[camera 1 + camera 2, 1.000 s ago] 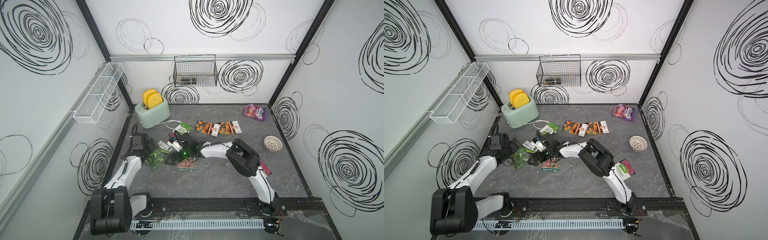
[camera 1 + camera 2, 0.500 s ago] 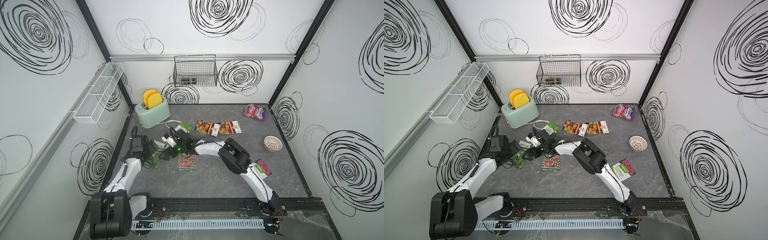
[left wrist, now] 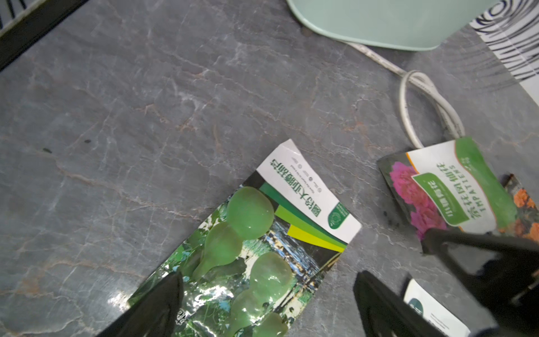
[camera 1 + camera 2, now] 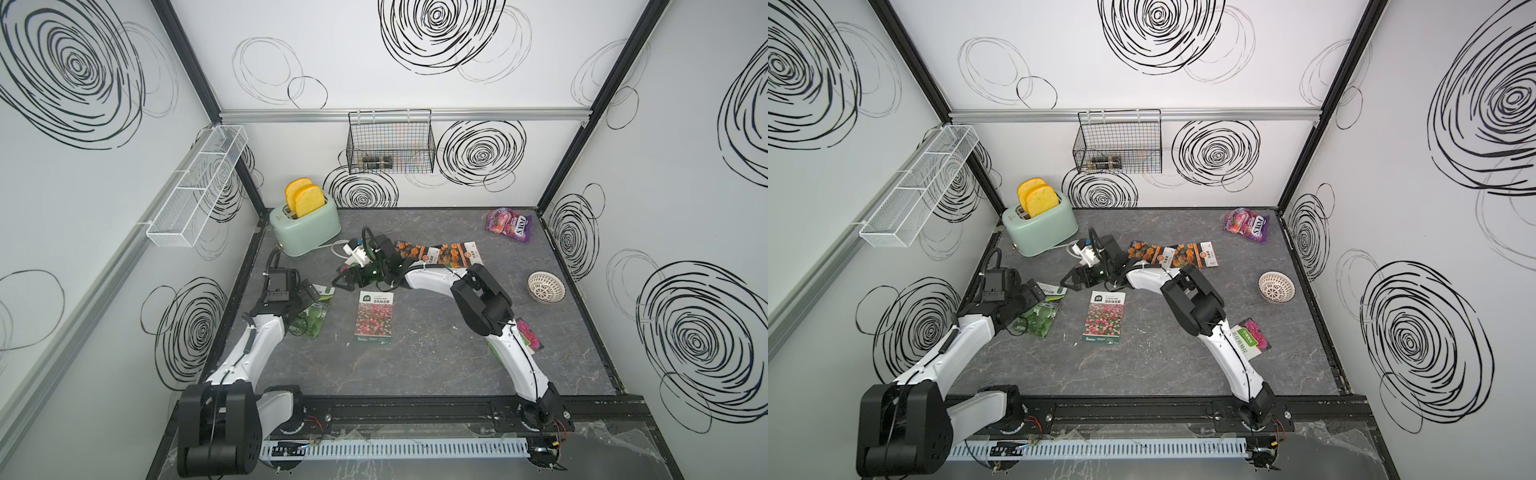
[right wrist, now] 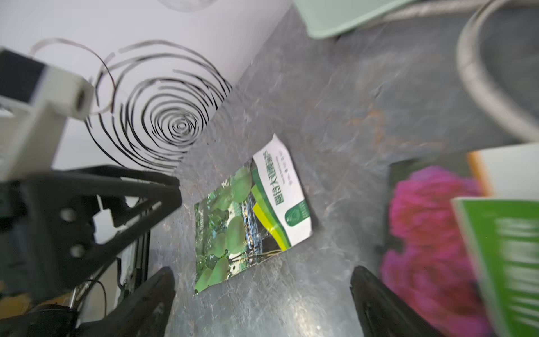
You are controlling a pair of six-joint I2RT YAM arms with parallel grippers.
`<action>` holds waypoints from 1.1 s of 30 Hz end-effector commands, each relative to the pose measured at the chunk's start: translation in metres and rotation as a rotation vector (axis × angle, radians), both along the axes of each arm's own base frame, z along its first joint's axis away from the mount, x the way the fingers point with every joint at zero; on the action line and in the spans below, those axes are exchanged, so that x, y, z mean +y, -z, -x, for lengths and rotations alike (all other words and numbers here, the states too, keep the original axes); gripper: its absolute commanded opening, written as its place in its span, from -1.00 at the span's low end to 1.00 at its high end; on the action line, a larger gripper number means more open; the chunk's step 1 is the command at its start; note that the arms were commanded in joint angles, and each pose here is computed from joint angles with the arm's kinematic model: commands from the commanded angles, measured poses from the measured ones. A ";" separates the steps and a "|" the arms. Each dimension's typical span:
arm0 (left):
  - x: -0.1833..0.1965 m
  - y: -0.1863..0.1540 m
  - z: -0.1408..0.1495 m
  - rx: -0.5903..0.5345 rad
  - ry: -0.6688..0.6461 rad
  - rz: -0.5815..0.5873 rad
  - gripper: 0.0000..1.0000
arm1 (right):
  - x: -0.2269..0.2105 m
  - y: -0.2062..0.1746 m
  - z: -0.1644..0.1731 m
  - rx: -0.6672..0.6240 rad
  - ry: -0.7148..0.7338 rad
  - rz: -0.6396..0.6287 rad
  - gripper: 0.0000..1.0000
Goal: Arrange the seed packets in a row
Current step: Adjust the seed packet at the center of the board, then move the seed packet to the center of the board.
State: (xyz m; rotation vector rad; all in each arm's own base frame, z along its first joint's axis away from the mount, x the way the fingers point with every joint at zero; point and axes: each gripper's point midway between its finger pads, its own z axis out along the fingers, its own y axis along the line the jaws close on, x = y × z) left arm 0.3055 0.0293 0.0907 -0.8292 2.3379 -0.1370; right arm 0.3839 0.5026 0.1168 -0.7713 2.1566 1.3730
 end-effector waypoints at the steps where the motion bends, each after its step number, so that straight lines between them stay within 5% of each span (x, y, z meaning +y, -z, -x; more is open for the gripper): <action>1: -0.013 -0.019 -0.013 -0.025 0.091 -0.082 0.92 | -0.032 -0.084 -0.007 -0.061 0.025 -0.086 0.90; 10: -0.152 -0.024 -0.006 -0.017 0.549 -0.145 0.92 | -0.174 -0.058 -0.003 0.017 0.364 0.179 0.89; 17: -0.235 0.003 0.017 0.058 0.832 -0.137 0.94 | -0.255 -0.067 0.019 0.063 0.527 0.234 0.89; 33: -0.243 0.060 0.032 0.231 0.896 -0.181 1.00 | -0.382 -0.070 0.046 0.120 0.810 0.325 0.92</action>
